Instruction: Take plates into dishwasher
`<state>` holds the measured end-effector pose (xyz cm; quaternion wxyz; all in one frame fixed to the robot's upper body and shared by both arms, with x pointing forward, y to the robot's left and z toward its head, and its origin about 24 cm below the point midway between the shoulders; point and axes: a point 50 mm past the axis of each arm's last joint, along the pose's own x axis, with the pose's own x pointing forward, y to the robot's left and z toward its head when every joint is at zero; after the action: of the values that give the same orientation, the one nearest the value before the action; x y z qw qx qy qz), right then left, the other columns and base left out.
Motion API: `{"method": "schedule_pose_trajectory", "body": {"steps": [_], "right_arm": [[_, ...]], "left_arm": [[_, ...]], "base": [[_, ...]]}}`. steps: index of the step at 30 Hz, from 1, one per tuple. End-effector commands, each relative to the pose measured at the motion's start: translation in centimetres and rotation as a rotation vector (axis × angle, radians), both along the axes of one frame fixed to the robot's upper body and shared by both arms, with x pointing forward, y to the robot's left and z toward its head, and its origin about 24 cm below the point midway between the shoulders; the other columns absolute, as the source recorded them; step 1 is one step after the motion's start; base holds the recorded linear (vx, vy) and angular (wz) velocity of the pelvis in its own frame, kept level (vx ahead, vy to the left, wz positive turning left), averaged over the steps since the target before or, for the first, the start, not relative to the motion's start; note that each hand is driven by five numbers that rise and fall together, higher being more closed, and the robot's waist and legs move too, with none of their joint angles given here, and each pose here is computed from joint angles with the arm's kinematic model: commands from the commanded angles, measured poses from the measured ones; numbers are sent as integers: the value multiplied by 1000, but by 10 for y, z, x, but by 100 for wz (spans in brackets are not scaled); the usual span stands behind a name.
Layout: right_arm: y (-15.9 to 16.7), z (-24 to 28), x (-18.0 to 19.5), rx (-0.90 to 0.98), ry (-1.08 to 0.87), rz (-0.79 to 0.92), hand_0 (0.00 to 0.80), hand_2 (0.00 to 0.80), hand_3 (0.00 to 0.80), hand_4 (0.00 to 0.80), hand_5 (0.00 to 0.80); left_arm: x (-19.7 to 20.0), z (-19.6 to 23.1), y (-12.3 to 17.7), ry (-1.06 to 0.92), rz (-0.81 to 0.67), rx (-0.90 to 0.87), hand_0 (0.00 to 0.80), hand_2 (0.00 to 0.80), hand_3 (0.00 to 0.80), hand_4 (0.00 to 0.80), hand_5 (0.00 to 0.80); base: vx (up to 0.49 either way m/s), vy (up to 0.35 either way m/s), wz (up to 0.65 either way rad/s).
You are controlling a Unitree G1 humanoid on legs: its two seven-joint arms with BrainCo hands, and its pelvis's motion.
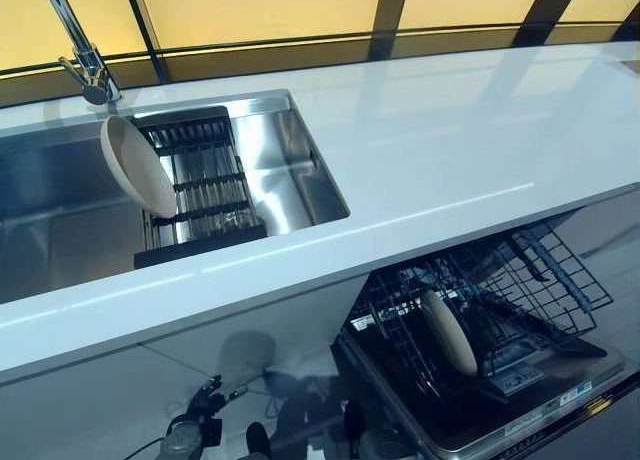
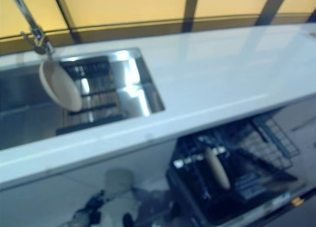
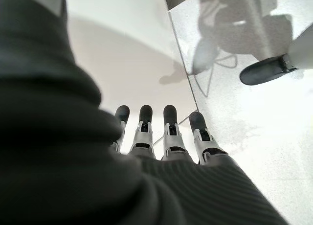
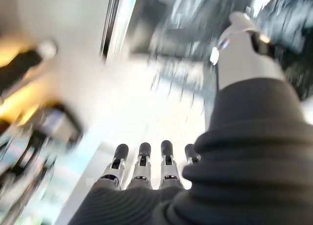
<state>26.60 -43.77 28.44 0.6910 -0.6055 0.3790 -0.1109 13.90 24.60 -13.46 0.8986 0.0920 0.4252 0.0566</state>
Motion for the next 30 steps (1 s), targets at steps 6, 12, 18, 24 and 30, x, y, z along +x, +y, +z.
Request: {"method": "schedule_pose_trajectory", "body": {"steps": [6,12,18,24,30], "right_arm": [[86,96,47,-88,-394,396,0,0,0,0,0],[138,113,68,-259,-617,605,0,0,0,0,0],[208,124,72,-452,-750,865,0,0,0,0,0],[254,116,73,-657,-785,1005,0,0,0,0,0],[270,125,70,-840,-865,1032,0,0,0,0,0]], "left_arm": [[17,11,13,-56,13,42,0,0,0,0,0],[13,7,8,-50,19,27,0,0,0,0,0],[11,5,5,-32,23,25,0,0,0,0,0],[12,5,2,-36,37,13,0,0,0,0,0],[15,8,2,-59,70,4,0,0,0,0,0]], "base": [[25,50,8],[23,30,27],[58,8,27],[50,22,16],[-10,21,24]]}}
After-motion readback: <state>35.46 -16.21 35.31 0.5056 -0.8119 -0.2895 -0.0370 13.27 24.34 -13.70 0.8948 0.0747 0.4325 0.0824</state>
